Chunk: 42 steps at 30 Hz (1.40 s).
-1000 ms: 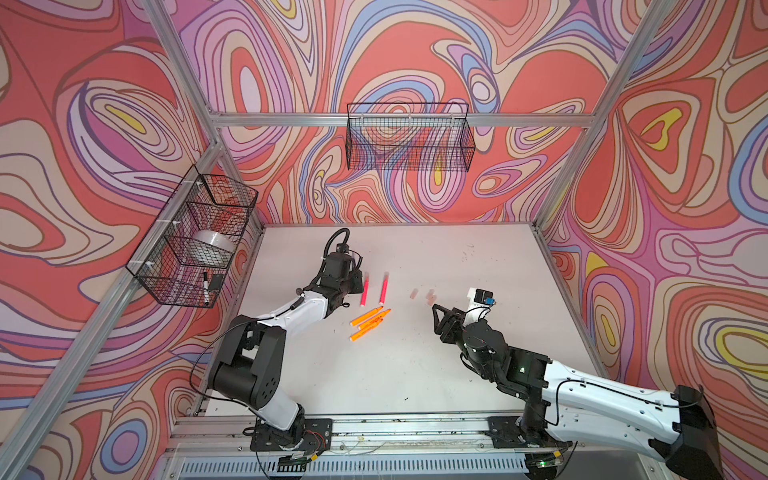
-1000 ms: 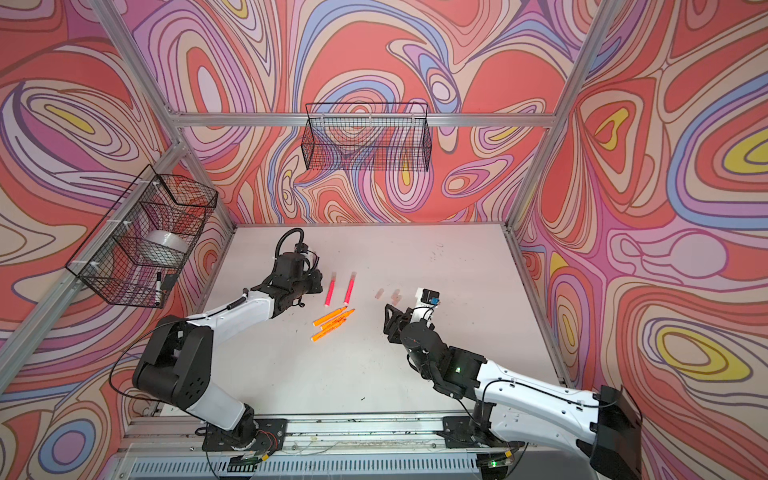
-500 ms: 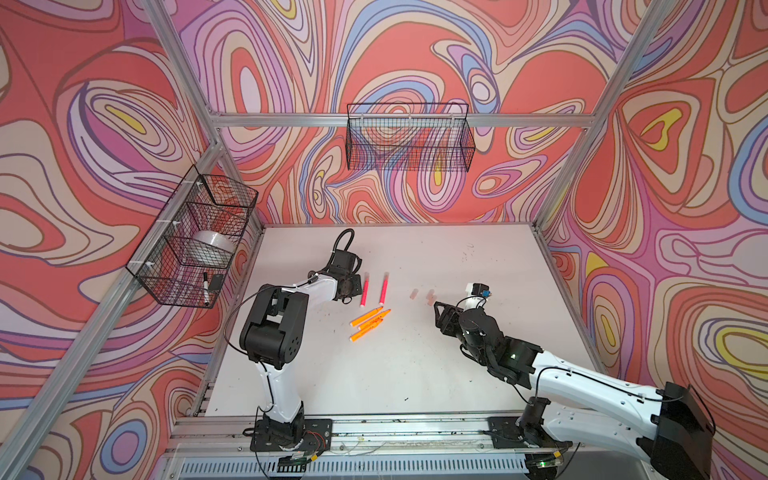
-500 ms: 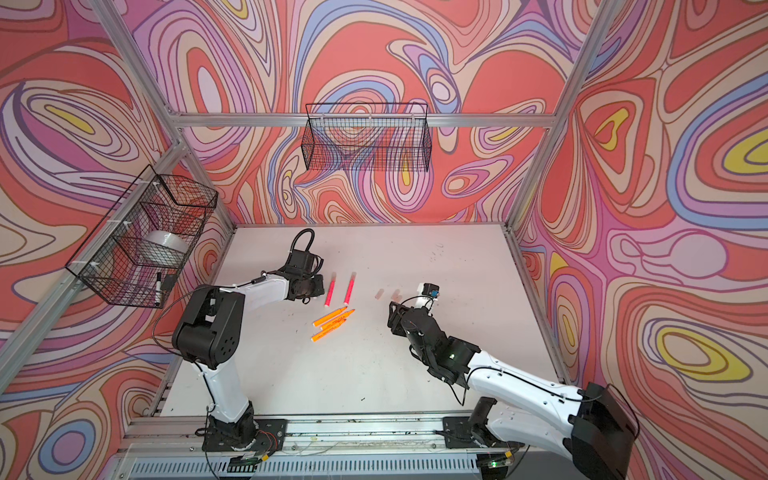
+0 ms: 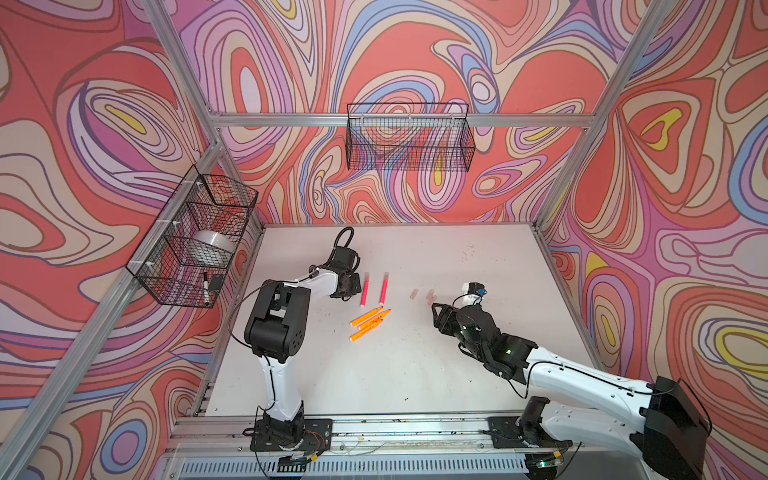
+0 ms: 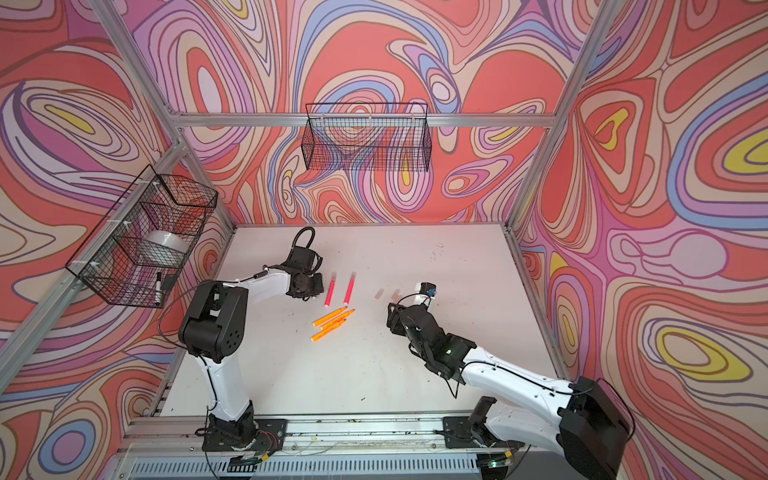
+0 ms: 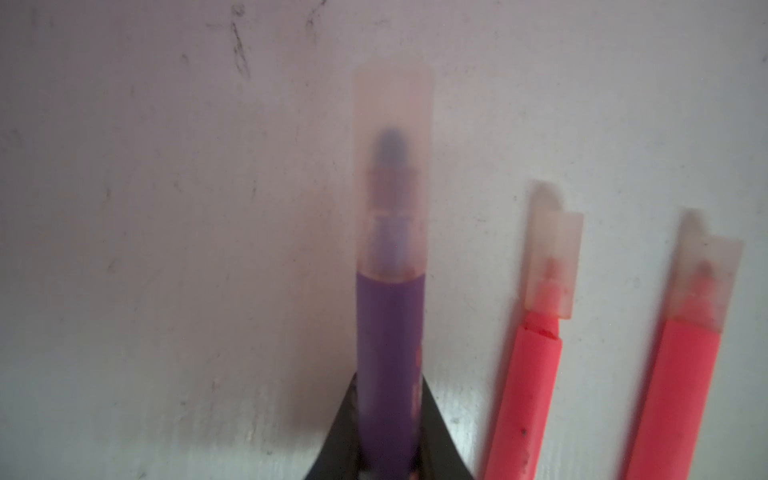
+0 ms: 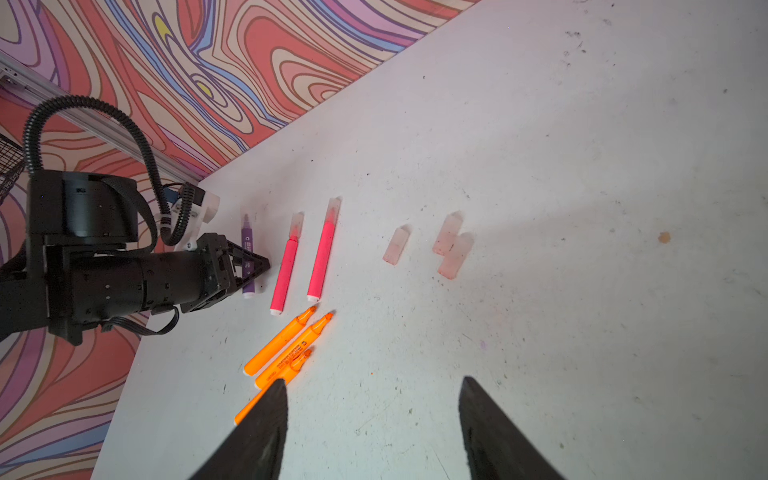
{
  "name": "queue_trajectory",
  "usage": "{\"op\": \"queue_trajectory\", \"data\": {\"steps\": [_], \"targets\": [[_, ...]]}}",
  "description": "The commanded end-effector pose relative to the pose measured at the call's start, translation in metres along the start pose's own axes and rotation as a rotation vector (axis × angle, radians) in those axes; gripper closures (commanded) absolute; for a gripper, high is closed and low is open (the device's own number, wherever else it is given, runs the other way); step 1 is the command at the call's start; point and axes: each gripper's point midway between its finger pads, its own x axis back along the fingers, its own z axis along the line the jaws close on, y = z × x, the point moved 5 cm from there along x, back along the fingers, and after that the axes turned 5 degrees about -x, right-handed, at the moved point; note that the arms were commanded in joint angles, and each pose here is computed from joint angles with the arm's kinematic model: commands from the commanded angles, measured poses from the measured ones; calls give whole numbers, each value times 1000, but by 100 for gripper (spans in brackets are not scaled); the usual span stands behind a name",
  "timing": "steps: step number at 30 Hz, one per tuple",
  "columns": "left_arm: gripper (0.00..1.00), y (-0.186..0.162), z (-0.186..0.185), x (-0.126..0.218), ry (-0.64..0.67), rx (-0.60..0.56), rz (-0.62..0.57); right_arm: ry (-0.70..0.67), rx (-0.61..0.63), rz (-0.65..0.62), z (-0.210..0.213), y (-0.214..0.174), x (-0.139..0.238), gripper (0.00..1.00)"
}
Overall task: Insert the pens into the pen caps
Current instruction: 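Set the capped purple marker on the table and open the left gripper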
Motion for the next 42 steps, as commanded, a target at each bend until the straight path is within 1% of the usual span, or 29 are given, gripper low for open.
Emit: {"op": "queue_trajectory", "data": {"steps": [1,7,10,13,16,18,22,26,28,31,38,42], "targets": [[74,-5,6,-3,30,23,42,6,-9,4,-1,0,-2,33],[57,-3,4,1,17,17,36,8,-13,5,-1,0,-1,33],[49,1,3,10,9,7,18,8,-13,6,-1,0,-2,33],[45,5,4,23,8,-9,-17,8,-14,4,0,1,-2,34],[45,9,3,43,-15,-27,-71,5,-14,5,0,1,-2,36],[46,9,-1,55,-60,-52,-99,3,-9,7,2,2,-3,38],[49,0,-21,65,-143,-139,-92,2,6,14,6,1,-9,39],[53,-9,-44,62,-159,-239,-61,15,35,41,17,0,-18,39],[53,-12,-50,58,-149,-270,-50,21,45,56,23,-1,-23,39],[53,-13,-48,50,-110,-272,-32,21,55,80,26,-5,-29,40],[53,-13,-47,32,-73,-281,14,12,64,92,26,-8,-35,39],[58,-15,-48,25,-79,-287,33,39,79,90,36,-5,-44,36]]}}
